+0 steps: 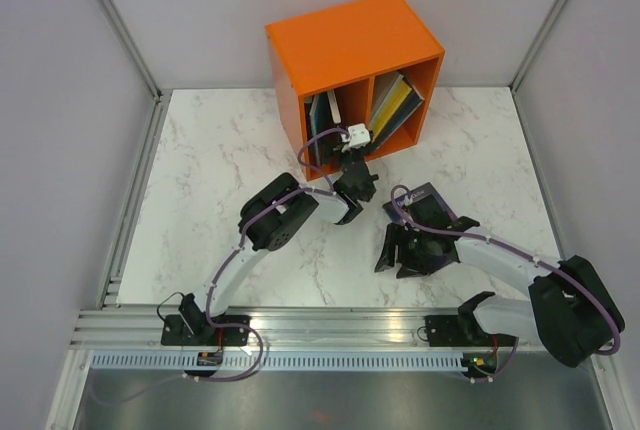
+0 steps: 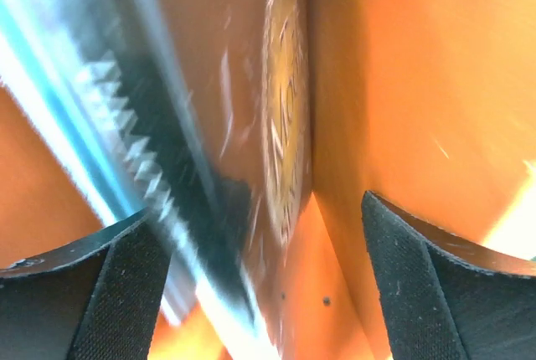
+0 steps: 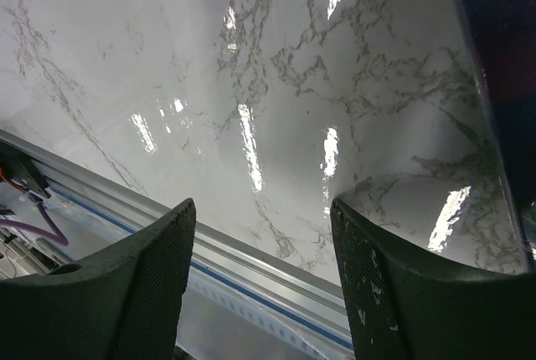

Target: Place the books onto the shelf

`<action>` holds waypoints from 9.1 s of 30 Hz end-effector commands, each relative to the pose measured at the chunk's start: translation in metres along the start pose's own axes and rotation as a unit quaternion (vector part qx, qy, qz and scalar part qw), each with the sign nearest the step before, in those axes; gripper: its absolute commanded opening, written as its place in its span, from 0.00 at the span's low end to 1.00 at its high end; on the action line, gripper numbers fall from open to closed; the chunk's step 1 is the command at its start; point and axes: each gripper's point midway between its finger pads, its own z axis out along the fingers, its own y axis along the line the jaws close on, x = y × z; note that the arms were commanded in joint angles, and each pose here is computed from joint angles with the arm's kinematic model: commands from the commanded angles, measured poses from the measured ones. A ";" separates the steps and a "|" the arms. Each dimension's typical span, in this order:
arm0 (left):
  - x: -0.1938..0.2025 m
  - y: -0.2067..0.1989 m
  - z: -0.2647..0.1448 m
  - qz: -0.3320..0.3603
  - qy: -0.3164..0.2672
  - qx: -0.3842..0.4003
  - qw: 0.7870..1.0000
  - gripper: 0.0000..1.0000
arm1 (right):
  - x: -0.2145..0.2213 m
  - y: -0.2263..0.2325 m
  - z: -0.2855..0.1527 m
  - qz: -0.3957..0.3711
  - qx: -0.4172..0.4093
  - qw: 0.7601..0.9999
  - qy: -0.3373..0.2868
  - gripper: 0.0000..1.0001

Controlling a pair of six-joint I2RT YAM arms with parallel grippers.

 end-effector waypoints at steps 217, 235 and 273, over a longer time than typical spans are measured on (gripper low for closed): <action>-0.069 -0.023 -0.324 0.015 0.505 0.433 0.746 0.02 | -0.129 0.110 -0.126 0.128 -0.161 0.966 -0.157 0.73; -0.117 -0.048 -0.343 -0.064 0.504 0.481 0.715 0.02 | -0.092 0.037 -0.055 0.151 -0.051 0.983 -0.094 0.71; -0.168 -0.030 -0.338 -0.177 0.479 0.472 0.719 1.00 | -0.059 0.018 -0.115 0.098 0.028 0.988 -0.116 0.00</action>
